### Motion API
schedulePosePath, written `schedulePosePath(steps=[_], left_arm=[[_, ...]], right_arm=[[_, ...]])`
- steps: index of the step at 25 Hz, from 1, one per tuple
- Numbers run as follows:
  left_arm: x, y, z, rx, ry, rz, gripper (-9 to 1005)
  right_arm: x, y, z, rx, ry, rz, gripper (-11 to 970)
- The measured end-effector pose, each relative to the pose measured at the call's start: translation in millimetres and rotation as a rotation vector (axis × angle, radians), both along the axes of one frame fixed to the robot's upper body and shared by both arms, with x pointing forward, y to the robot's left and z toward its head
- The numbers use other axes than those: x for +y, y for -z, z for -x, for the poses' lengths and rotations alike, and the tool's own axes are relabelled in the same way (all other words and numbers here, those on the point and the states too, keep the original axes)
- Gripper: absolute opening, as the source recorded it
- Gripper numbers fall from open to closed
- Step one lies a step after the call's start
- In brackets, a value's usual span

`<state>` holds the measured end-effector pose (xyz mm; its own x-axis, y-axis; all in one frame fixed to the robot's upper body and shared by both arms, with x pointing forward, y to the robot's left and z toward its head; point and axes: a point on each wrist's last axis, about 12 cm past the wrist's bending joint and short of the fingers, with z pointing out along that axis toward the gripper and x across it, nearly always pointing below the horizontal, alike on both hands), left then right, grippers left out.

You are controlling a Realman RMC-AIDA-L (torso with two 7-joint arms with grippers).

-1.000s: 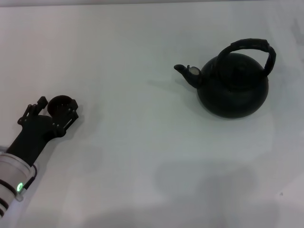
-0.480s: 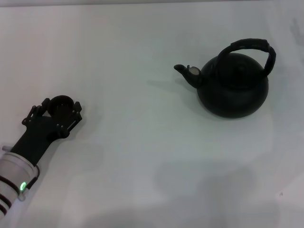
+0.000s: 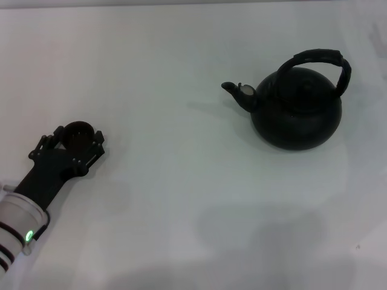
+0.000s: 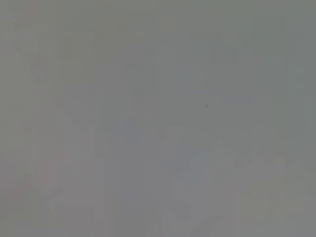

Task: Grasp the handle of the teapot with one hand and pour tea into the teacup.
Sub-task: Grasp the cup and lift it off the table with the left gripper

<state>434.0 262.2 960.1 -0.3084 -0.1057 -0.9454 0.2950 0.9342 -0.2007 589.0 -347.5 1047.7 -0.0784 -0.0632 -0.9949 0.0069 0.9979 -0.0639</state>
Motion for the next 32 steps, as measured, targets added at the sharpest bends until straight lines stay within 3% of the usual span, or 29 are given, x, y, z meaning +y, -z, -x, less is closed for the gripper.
schedulePosePath(steps=[21,24,32], left_arm=[[-6,1.0,-3.3,0.011,0.056,-0.026,874],[-7,0.9,-3.1,0.010,0.069,-0.030,716],[-20,-6.6,-8.8,-0.043,0.156,-0.021,713]], right_arm=[[1,-0.2,-0.5,-0.001,-0.004,0.000,765],[1,-0.3,-0.5,-0.002,-0.004,0.000,765],[2,0.0,-0.4,-0.002,-0.005,-0.001,765]])
